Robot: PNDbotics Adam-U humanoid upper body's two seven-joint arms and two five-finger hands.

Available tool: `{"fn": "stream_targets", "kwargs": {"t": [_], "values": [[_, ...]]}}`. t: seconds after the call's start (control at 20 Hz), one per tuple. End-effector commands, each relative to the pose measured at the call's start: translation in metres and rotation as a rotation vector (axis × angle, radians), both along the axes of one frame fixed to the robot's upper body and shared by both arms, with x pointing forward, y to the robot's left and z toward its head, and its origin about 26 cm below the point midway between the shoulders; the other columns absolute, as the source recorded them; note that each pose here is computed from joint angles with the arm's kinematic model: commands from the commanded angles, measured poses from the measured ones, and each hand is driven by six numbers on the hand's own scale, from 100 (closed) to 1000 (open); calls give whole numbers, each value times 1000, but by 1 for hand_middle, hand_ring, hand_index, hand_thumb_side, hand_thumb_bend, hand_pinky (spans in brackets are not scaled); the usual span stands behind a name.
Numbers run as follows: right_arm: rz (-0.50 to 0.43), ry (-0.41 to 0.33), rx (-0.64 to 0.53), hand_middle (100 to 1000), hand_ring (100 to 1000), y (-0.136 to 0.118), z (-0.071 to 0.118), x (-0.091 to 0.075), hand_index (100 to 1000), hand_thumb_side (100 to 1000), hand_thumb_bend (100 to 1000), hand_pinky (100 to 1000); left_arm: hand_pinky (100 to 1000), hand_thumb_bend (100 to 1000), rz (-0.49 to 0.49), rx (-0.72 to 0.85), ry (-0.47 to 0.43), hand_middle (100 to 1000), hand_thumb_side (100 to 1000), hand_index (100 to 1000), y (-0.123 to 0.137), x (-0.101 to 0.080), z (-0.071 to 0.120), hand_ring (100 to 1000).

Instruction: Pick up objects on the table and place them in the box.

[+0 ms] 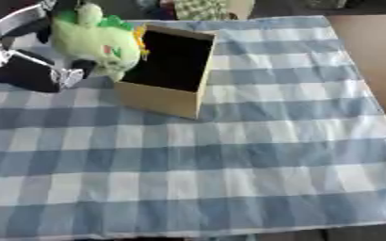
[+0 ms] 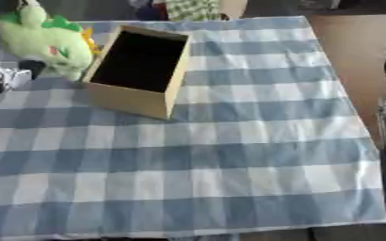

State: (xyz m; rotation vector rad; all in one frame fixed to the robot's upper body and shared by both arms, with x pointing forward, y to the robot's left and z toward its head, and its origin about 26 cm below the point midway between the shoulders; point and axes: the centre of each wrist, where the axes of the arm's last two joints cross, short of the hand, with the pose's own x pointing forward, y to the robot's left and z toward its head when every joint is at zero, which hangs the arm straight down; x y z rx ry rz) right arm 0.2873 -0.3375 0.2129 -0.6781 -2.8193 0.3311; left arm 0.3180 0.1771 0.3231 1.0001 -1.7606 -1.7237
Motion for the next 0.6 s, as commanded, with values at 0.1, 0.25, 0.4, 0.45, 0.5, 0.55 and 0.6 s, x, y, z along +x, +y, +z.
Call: {"fn": "stream_targets", "kwargs": {"t": [0.1, 0.25, 0.4, 0.45, 0.5, 0.55, 0.6], "values": [[25, -40, -9, 597, 617, 3, 11, 0, 779, 755, 100, 784, 110, 100, -18, -45, -39, 461, 193, 642, -16, 14, 20, 340], [28, -48, -6, 597, 616, 3, 12, 0, 778, 756, 100, 784, 109, 100, -20, -56, -44, 460, 200, 640, -35, 26, 27, 337], [32, -53, -2, 596, 616, 4, 13, 1, 778, 757, 100, 783, 110, 100, 12, -69, -25, 461, 213, 642, -48, 39, 25, 337], [35, -54, -1, 596, 616, 5, 13, 1, 778, 757, 100, 783, 110, 100, 25, -75, -18, 461, 213, 642, -51, 44, 24, 337], [38, -56, 1, 596, 615, 6, 14, 1, 778, 757, 100, 783, 107, 100, 39, -83, -12, 459, 221, 638, -54, 48, 23, 332], [41, -57, 2, 595, 615, 6, 14, 2, 778, 757, 100, 783, 107, 100, 51, -88, -8, 458, 222, 639, -57, 53, 22, 331], [43, -59, 3, 595, 615, 7, 14, 2, 778, 758, 100, 783, 108, 100, 62, -94, -5, 458, 224, 639, -61, 58, 20, 332]]}}
